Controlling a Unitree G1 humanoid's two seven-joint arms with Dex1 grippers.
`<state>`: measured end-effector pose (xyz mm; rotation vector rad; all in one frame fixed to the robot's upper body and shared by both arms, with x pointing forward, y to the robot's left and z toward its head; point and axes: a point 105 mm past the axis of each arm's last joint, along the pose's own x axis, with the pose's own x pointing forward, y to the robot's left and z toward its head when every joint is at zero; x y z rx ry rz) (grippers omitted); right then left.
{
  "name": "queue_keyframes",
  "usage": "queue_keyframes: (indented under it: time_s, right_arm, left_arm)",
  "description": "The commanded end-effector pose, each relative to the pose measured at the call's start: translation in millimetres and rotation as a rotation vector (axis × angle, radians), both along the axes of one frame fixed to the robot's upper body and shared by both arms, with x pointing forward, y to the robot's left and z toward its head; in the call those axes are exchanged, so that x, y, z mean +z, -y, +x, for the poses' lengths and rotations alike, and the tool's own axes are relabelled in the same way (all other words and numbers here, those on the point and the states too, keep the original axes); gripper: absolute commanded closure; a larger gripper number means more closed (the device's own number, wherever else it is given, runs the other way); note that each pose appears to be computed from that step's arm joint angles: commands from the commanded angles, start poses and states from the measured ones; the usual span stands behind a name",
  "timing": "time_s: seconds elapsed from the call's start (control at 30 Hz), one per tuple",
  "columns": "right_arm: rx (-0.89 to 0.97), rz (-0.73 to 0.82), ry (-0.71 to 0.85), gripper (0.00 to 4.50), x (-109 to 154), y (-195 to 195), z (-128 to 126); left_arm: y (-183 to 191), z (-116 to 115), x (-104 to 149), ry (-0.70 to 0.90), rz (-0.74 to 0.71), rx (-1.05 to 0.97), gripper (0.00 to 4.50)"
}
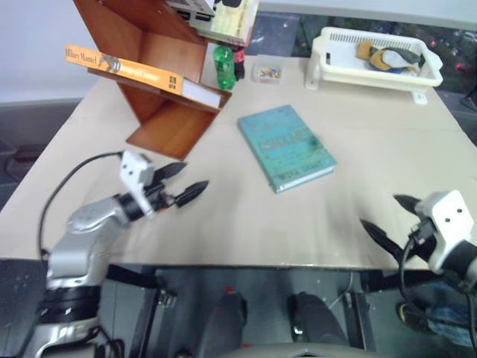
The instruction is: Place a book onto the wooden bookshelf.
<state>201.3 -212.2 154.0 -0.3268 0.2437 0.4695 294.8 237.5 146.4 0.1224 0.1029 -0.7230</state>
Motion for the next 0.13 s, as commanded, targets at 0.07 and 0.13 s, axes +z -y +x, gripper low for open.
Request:
queue_keyframes:
  time_s: [0.07,0.13]
  right_arm:
    - [0.035,-0.044,0.068,0.0,20.7,10.3,-13.0]
    - [0.035,-0.037,0.073,0.0,23.9,15.5,-14.0]
  left_arm:
    - [-8.0,-17.6,29.1,0.05,0.023,-0.06,0.04]
    - [-15.6,-20.9,28.3,0.042,0.057,-0.053,0.04]
